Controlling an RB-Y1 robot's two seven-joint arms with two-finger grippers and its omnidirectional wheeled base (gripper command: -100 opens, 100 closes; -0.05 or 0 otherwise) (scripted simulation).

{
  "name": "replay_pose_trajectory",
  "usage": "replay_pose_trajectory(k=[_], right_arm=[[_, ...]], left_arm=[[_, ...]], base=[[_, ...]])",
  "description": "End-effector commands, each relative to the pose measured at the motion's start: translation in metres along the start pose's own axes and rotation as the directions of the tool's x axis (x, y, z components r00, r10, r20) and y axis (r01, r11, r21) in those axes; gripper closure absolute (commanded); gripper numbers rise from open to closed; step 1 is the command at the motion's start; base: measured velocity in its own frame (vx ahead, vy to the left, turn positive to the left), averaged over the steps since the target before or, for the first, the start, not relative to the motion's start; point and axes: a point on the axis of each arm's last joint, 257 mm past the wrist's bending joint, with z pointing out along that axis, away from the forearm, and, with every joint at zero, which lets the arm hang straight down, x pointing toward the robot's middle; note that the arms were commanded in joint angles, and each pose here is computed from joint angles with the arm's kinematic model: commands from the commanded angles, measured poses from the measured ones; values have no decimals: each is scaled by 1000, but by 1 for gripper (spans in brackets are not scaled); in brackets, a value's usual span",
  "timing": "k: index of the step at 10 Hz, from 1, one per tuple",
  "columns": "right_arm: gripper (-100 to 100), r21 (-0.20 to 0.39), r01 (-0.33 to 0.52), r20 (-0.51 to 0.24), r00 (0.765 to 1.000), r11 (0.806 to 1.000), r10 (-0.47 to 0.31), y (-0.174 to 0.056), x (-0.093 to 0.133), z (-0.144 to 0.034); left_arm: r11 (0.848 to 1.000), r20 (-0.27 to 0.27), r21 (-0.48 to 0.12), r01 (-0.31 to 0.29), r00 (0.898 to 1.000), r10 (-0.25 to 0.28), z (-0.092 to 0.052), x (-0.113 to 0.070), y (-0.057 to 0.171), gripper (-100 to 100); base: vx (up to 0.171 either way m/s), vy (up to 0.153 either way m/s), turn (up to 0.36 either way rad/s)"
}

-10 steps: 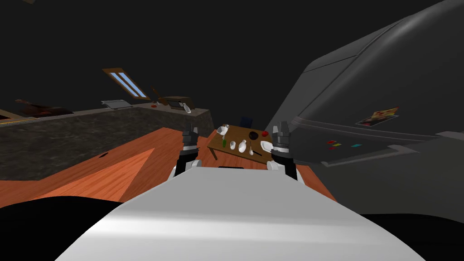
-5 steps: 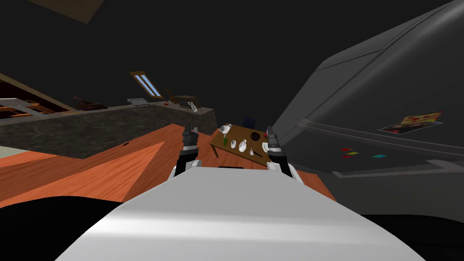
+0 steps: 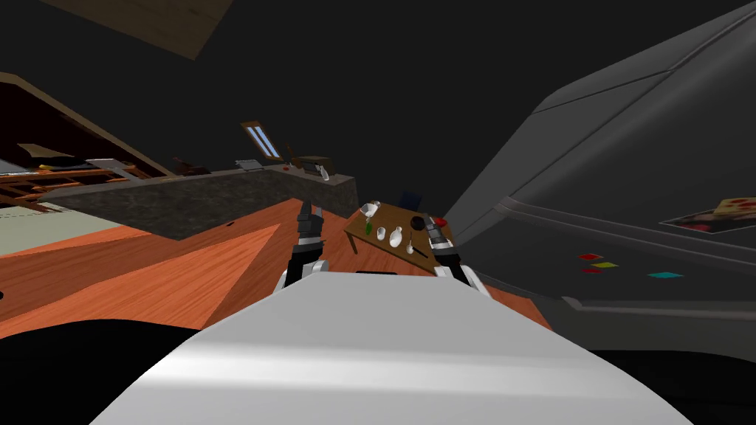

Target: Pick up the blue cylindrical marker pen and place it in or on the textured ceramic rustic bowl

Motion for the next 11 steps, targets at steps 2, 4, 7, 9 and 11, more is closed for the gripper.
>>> replay_pose_trajectory(k=[2, 4, 7, 9, 11], right_arm=[[-100, 21, 61, -62, 996, 998, -60, -19, 17, -6], [-100, 32, 171, -169, 972, 985, -164, -46, 46, -15], [-100, 45, 228, -235, 949, 973, -211, -67, 63, -25], [-100, 44, 284, -294, 920, 958, -259, -84, 77, -33], [-100, 38, 339, -352, 885, 940, -305, -102, 90, -43]], left_arm=[[1000, 0, 0, 0, 1000, 0, 0, 0, 0, 0], [1000, 0, 0, 0, 1000, 0, 0, 0, 0, 0], [1000, 0, 0, 0, 1000, 0, 0, 0, 0, 0], [1000, 0, 0, 0, 1000, 0, 0, 0, 0, 0], [1000, 0, 0, 0, 1000, 0, 0, 0, 0, 0]], base=[[-30, -36, 120], [-35, -41, 203], [-35, -33, 98], [-31, -17, 113], [-28, -21, 115]])
